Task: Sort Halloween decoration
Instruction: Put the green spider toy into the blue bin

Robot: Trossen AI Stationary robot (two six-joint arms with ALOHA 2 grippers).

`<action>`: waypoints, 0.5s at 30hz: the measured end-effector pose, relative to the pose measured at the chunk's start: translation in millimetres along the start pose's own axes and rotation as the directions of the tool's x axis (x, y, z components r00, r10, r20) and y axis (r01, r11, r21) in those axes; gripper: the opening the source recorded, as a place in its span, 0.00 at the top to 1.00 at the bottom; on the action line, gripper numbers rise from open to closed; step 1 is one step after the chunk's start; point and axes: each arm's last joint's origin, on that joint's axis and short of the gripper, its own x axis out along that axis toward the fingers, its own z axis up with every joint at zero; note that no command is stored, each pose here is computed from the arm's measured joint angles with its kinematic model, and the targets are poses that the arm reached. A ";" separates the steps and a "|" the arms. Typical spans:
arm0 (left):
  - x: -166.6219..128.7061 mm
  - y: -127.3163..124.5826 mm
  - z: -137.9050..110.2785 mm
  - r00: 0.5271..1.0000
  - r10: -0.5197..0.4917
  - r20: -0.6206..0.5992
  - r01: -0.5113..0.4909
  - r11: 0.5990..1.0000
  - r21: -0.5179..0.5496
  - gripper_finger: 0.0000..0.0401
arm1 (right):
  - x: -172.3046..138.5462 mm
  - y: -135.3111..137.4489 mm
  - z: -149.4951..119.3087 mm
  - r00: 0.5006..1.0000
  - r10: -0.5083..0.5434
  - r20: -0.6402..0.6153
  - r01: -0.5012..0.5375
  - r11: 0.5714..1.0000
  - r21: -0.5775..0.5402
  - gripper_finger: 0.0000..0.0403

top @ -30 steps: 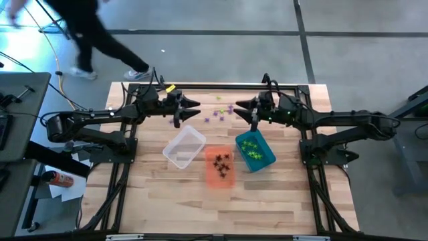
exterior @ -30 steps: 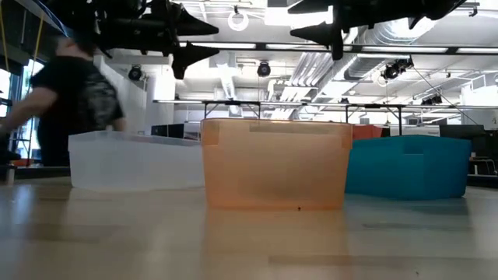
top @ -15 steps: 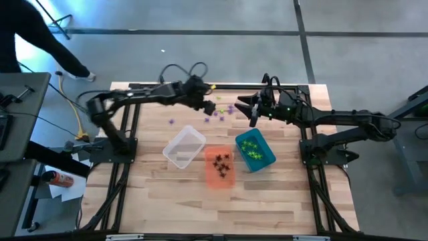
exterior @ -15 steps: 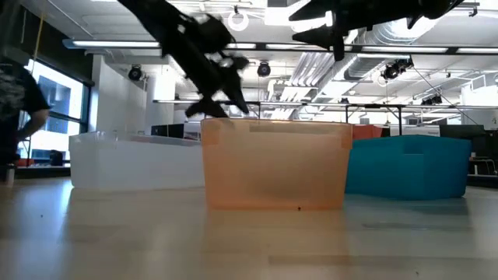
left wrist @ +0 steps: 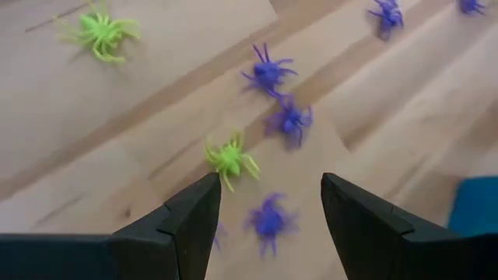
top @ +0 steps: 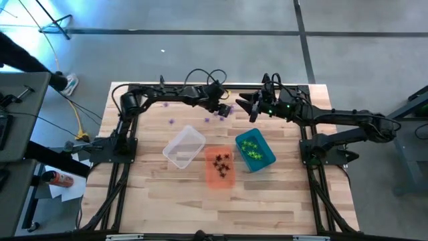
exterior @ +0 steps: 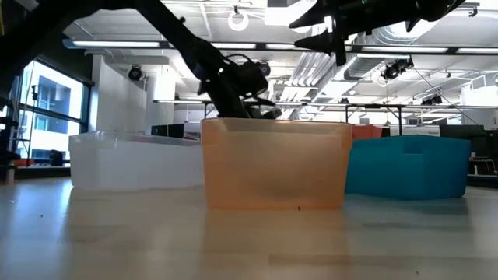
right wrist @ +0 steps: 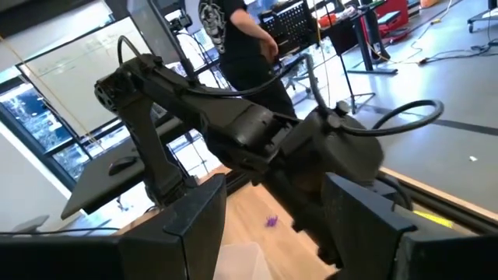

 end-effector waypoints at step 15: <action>-5.7 -14.3 -6.1 0.983 0.163 0.081 -0.176 0.965 0.193 0.59 | -0.1 -1.1 -2.5 1.000 -0.011 -0.026 0.012 1.000 0.013 0.48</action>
